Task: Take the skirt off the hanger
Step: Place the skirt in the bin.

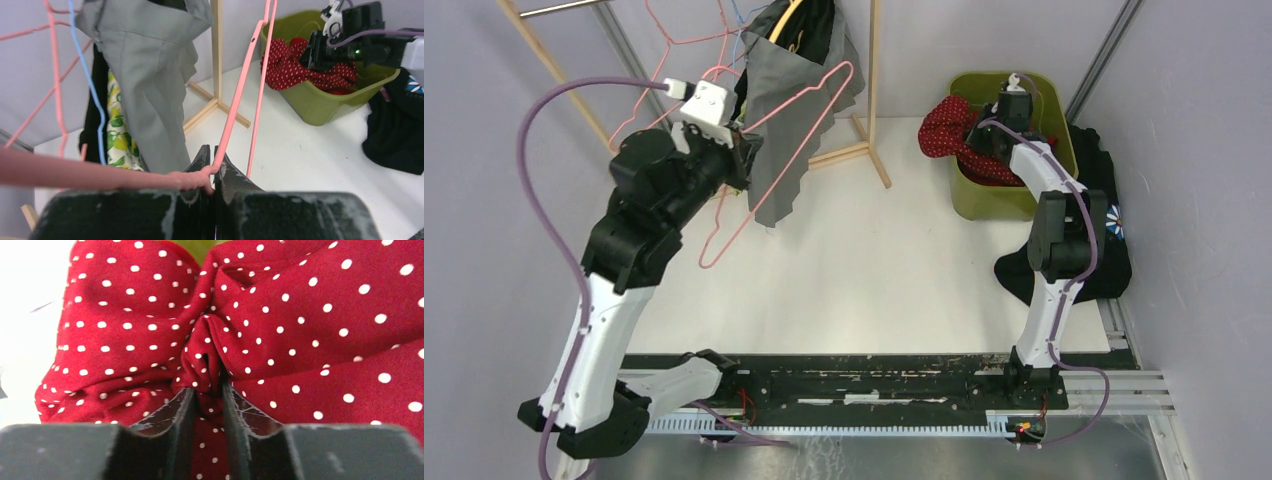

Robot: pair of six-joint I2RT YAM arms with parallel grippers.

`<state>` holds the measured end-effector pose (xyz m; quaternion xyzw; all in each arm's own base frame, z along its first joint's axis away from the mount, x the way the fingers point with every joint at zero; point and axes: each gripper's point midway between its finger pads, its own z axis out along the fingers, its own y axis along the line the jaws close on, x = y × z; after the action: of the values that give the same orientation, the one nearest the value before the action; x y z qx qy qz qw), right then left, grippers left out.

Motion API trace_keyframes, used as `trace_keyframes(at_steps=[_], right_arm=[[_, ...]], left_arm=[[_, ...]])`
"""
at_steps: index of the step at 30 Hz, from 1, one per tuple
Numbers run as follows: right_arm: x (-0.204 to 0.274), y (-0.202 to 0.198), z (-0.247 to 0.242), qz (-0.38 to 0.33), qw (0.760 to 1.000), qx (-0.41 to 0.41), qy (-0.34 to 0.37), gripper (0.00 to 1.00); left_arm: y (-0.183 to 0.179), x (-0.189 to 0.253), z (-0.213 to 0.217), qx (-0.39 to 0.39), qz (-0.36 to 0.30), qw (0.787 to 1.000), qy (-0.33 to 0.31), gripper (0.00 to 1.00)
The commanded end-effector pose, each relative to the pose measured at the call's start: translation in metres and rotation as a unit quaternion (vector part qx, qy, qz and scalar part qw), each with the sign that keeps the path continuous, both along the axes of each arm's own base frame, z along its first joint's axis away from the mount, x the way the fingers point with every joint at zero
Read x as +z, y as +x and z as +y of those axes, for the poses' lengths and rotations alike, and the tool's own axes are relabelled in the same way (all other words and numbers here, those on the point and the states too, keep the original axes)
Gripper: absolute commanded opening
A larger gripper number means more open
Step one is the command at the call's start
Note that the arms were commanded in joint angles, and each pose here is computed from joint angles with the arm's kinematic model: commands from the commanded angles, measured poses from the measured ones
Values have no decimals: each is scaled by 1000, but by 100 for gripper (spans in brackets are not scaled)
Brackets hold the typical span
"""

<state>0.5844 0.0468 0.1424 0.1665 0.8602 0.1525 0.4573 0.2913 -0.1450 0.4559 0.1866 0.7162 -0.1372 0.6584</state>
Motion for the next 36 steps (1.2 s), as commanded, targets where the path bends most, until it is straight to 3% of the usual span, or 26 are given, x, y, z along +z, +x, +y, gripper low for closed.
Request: trace_keyframes(at_steps=[1, 4, 6, 10, 15, 19, 27, 36], right_arm=[[11, 4, -33, 12, 997, -38, -64, 38], [21, 6, -57, 13, 993, -76, -84, 43], [23, 6, -67, 16, 992, -93, -88, 53], [46, 8, -65, -6, 993, -82, -89, 64], [112, 13, -56, -69, 992, -52, -96, 68], [170, 16, -59, -125, 984, -44, -119, 87], [270, 21, -39, -241, 966, -5, -98, 87], [295, 34, -25, -288, 956, 13, -57, 87]], left_arm=[[-41, 43, 32, 22, -48, 999, -3, 3], [-51, 48, 60, 77, -47, 996, 12, 3], [-59, 49, 79, 114, -47, 992, 24, 3], [-75, 53, 120, 199, -61, 978, 22, 3], [-84, 43, 163, 306, -56, 949, 52, 3], [-76, 40, 173, 342, -51, 934, 88, 3], [-60, 61, 179, 377, -74, 915, 120, 3], [-25, 66, 153, 342, -55, 926, 153, 3]])
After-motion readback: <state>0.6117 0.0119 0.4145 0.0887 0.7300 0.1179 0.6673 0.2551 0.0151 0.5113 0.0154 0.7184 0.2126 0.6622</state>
